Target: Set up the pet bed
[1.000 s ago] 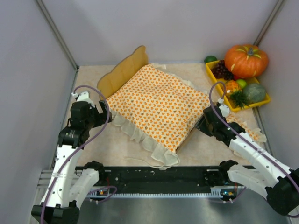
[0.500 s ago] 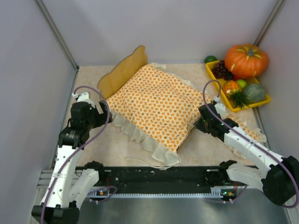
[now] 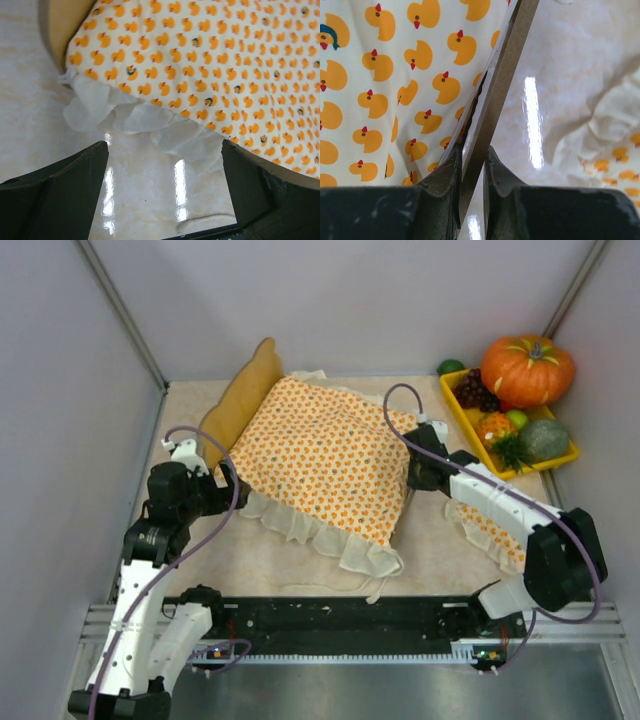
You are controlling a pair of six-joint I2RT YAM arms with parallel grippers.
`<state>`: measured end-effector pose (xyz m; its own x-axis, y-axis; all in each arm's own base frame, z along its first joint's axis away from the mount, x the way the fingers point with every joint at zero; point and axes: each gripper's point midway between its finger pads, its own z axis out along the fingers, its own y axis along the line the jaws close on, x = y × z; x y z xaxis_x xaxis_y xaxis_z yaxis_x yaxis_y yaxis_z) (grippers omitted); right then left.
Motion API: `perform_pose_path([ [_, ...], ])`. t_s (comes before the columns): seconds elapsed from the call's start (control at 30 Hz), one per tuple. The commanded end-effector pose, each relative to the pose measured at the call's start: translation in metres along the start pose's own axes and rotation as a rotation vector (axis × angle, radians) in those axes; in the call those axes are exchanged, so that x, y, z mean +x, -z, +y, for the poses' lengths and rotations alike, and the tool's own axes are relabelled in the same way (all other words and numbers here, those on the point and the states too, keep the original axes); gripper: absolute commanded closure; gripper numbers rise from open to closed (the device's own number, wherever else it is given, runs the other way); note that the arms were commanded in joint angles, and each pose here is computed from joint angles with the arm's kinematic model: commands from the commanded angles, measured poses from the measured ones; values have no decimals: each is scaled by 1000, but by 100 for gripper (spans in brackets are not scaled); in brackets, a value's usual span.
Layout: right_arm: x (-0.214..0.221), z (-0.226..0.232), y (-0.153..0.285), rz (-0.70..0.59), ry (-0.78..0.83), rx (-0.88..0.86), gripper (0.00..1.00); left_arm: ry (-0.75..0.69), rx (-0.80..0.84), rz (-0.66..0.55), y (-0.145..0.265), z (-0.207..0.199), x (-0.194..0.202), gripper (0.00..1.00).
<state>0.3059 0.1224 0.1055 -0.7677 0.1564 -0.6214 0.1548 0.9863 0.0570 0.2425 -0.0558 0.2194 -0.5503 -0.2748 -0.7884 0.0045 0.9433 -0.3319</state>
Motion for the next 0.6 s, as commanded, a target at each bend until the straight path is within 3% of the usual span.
perform_pose_path([
  [0.0, -63, 57, 1, -177, 407, -208, 100, -83, 200, -47, 8, -33, -10, 1],
  [0.2, -88, 71, -10, -260, 598, -277, 100, -158, 282, -53, 18, -45, -9, 1],
  [0.37, -105, 77, -19, -267, 633, -293, 100, -230, 522, -43, 31, -85, -2, 1],
  [0.47, -109, 78, -23, -261, 637, -280, 100, -279, 563, -68, 37, -99, -1, 1],
  [0.57, -109, 69, -22, -216, 587, -230, 83, -324, 567, -76, 36, -113, 1, 1],
])
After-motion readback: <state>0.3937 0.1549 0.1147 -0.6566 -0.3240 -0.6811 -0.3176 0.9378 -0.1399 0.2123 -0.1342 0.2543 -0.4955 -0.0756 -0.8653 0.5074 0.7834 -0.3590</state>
